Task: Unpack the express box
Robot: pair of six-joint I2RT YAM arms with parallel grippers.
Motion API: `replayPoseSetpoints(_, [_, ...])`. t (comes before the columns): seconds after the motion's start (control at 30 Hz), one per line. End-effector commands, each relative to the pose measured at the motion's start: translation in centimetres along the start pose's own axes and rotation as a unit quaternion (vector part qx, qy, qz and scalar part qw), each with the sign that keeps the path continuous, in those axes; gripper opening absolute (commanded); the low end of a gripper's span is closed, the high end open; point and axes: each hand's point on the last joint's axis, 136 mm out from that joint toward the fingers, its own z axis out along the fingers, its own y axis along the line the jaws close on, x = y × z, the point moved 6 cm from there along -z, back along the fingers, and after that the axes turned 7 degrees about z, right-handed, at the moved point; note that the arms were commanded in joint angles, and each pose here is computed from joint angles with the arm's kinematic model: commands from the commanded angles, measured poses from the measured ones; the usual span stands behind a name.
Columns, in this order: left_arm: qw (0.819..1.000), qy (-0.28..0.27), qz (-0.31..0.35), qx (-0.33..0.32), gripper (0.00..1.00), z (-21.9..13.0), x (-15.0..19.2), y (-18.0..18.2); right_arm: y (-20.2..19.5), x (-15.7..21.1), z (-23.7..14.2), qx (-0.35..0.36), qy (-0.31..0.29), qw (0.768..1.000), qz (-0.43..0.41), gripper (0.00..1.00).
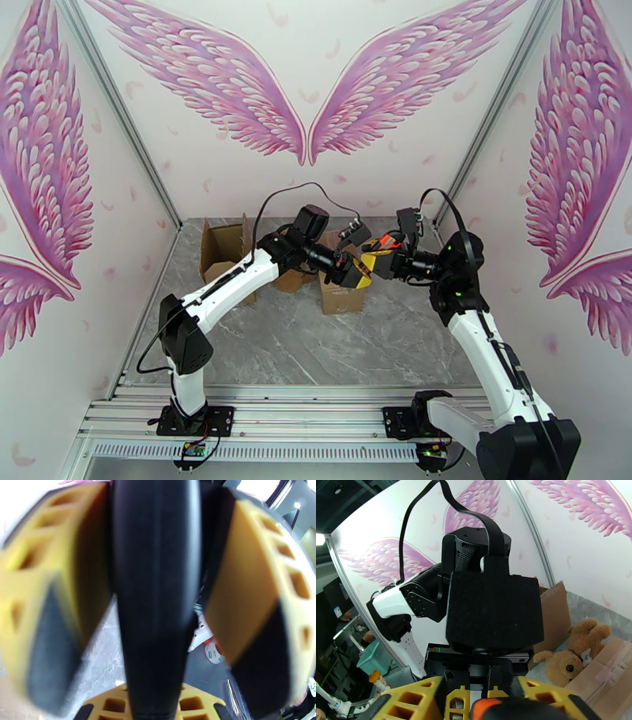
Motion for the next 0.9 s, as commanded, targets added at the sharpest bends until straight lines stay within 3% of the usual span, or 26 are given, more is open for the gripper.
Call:
replayPoseSetpoints(0.0, [0.999,0.020,-0.008,0.026,0.00,1.2,0.4,-0.9,-0.1,0.2,0.2,-0.008,0.008,1.000,0.000,0.59])
replayPoseSetpoints(0.13, [0.999,0.027,-0.005,0.026,0.00,1.4,0.4,-1.0,-0.5,0.3,0.3,-0.009,0.012,1.000,0.014,0.55])
replayPoseSetpoints(0.43, [1.000,0.026,0.007,0.005,0.00,0.7,0.1,-0.8,-0.8,0.4,0.4,-0.007,0.019,0.999,0.025,0.26])
replayPoseSetpoints(0.6, [0.999,0.014,0.020,-0.023,0.11,0.0,-0.4,-0.4,-0.8,0.5,0.3,0.003,0.015,1.000,0.020,0.21])
replayPoseSetpoints(0.73, [0.999,0.011,0.020,-0.039,0.27,-0.1,-0.4,0.2,-0.9,0.4,0.3,0.011,0.009,1.000,0.016,0.20])
replayPoseSetpoints(0.87, [0.999,0.006,0.016,-0.046,0.33,0.0,-0.2,0.7,-1.0,0.3,0.2,0.017,0.004,1.000,0.012,0.20])
